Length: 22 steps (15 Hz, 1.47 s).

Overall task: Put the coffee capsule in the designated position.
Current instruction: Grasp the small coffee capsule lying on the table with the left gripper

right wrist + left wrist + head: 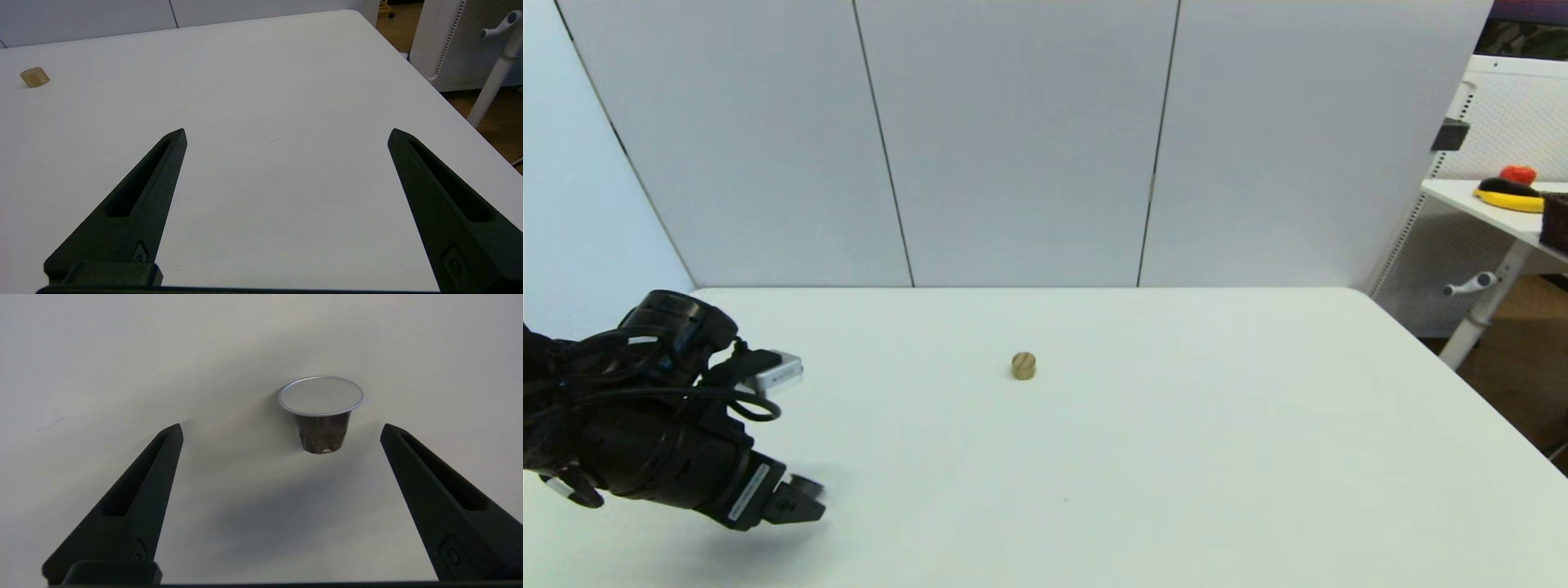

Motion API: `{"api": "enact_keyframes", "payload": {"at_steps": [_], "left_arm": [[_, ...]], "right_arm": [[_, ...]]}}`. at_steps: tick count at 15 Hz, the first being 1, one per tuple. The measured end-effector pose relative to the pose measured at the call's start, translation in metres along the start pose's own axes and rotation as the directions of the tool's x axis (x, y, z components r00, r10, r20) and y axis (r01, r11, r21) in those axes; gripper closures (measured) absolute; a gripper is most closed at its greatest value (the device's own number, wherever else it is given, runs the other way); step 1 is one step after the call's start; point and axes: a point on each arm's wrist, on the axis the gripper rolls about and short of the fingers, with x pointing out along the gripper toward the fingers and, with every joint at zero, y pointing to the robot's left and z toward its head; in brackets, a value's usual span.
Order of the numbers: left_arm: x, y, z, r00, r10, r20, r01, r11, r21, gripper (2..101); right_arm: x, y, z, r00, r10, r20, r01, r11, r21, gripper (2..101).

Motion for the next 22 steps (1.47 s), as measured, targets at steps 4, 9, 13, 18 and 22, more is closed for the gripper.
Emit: {"api": "enact_keyframes", "payload": {"at_steps": [4,9,13,18,22], "left_arm": [[0.0011,-0.0045,0.0017,1.000,-0.008,0.004,0.008,1.000,0.009,5.3],[0.0014,-0.0050,0.0015,1.000,-0.010,0.002,0.009,1.000,0.011,5.3],[0.0018,-0.0054,0.0016,1.000,-0.010,0.002,0.010,1.000,0.014,10.1],[0.0044,-0.0056,0.0020,1.000,-0.011,0.006,0.011,1.000,0.016,51.4],[0.0098,-0.0051,0.0056,0.998,0.001,0.070,-0.003,1.000,0.027,76.4]], "right_arm": [[0.0000,0.0000,0.0000,1.000,0.000,0.000,0.000,1.000,0.000,5.0],[0.0000,0.0000,0.0000,1.000,0.000,0.000,0.000,1.000,0.000,5.0],[0.0000,0.0000,0.0000,1.000,0.000,0.000,0.000,1.000,0.000,5.0],[0.0000,0.0000,0.0000,1.000,0.000,0.000,0.000,1.000,0.001,5.0],[0.0000,0.0000,0.0000,1.000,0.000,0.000,0.000,1.000,0.000,5.0]]}}
